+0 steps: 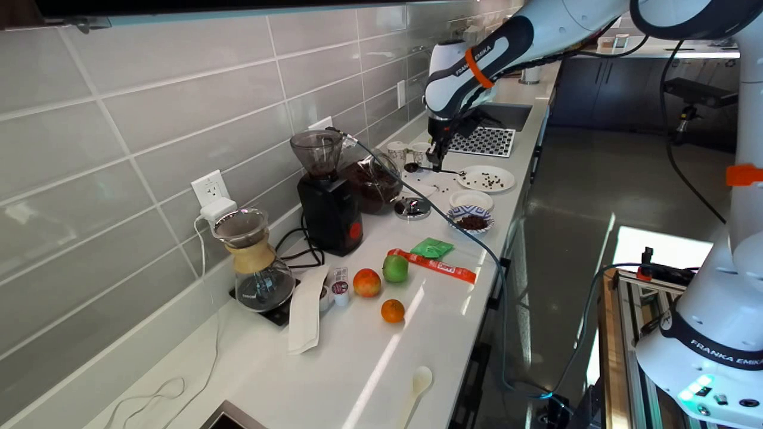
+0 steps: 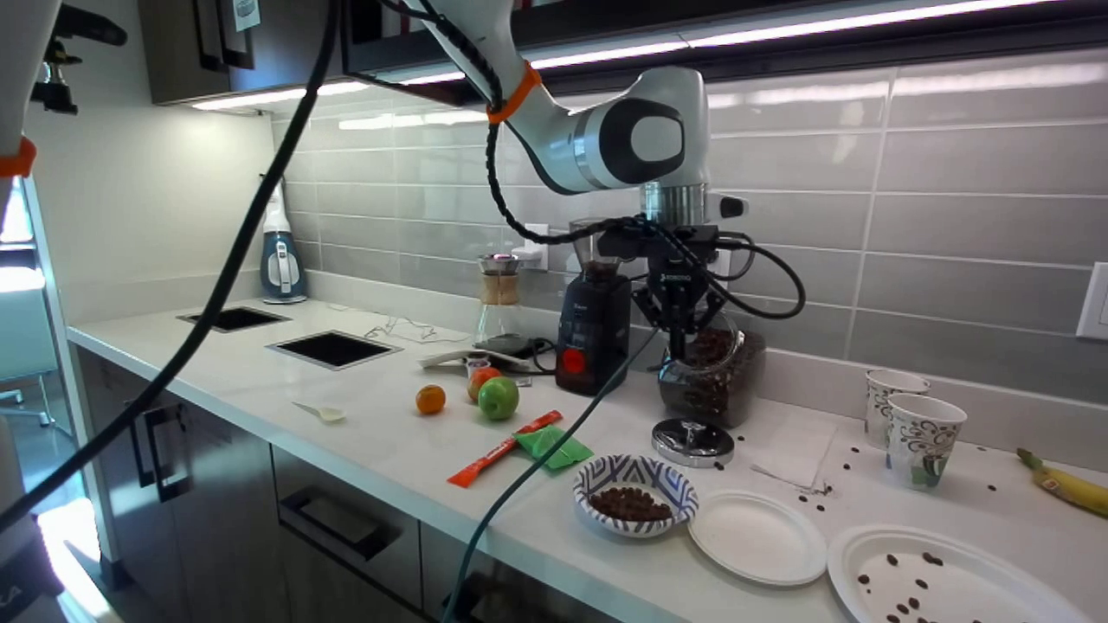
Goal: Transfer a spoonful of contents from the glass container to the right plate
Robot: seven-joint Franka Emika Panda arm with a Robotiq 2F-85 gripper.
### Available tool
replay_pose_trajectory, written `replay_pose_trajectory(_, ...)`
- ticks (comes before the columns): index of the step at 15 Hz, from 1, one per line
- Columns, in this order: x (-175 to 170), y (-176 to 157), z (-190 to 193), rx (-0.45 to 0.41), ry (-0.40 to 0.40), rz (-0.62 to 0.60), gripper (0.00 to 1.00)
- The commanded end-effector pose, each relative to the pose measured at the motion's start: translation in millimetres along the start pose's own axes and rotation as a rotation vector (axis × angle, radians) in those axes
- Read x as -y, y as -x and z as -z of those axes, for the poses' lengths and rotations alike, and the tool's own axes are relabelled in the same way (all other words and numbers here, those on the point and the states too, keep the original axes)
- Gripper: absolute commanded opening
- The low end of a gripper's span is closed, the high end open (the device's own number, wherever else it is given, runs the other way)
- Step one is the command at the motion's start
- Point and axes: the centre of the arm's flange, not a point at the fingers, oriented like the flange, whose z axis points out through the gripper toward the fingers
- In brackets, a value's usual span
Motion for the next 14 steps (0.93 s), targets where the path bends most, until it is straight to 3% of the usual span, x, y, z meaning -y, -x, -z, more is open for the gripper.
replay_pose_trajectory(1, -17, 28, 6, -0.009, -0.038, -0.103, 0.02)
replay_pose_trajectory(8, -73, 56, 8, -0.025, -0.062, -0.344, 0.02)
replay_pose_trajectory(14, -125, 78, -1, -0.045, -0.082, -0.654, 0.02)
